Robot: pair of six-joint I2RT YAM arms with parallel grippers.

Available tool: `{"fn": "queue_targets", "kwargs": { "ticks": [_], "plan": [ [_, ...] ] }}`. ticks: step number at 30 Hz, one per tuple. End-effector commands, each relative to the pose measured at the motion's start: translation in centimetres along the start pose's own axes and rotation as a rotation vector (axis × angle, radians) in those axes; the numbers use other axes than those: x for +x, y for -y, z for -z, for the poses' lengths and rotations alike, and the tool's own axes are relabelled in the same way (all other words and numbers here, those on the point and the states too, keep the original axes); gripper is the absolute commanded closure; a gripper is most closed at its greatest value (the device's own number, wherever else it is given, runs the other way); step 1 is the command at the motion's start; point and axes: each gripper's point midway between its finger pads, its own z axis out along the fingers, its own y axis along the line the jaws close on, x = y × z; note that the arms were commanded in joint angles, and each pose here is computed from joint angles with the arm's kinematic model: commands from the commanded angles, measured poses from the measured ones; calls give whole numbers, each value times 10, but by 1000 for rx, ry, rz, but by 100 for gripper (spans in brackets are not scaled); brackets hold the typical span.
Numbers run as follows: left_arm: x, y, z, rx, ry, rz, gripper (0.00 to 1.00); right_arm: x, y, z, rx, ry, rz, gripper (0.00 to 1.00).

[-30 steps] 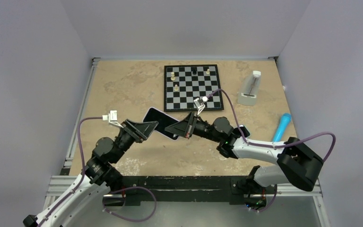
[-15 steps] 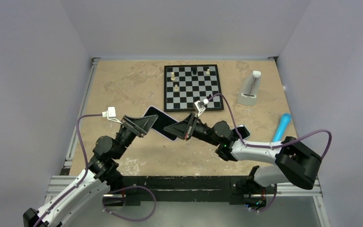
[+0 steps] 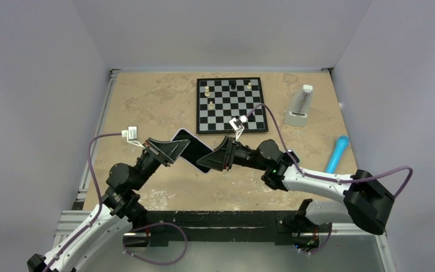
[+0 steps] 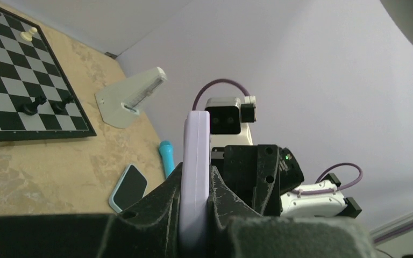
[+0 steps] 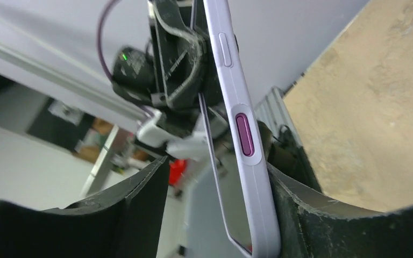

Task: Take the phone out of the phone case
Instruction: Pick up the phone at the center of the board.

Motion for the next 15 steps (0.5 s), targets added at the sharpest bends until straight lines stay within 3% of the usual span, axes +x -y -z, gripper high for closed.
{"fn": "queue_targets", "kwargs": {
  "ticks": [1, 4, 8, 11, 15],
  "plan": [
    [1, 32, 10, 72, -130, -125, 100, 7, -32, 12, -84, -211, 298, 38],
    [10, 42, 14, 94, -253, -116, 100, 20, -31, 21, -69, -348, 387, 38],
    [27, 52, 9, 126, -431, -40, 100, 23, -42, 26, -100, -403, 426, 42],
    [30, 56, 3, 168, -456, 25, 100, 27, -50, 23, -154, -433, 402, 49],
    [36, 52, 1, 168, -493, 68, 100, 26, -57, 21, -198, -413, 370, 69]
  ]
}}
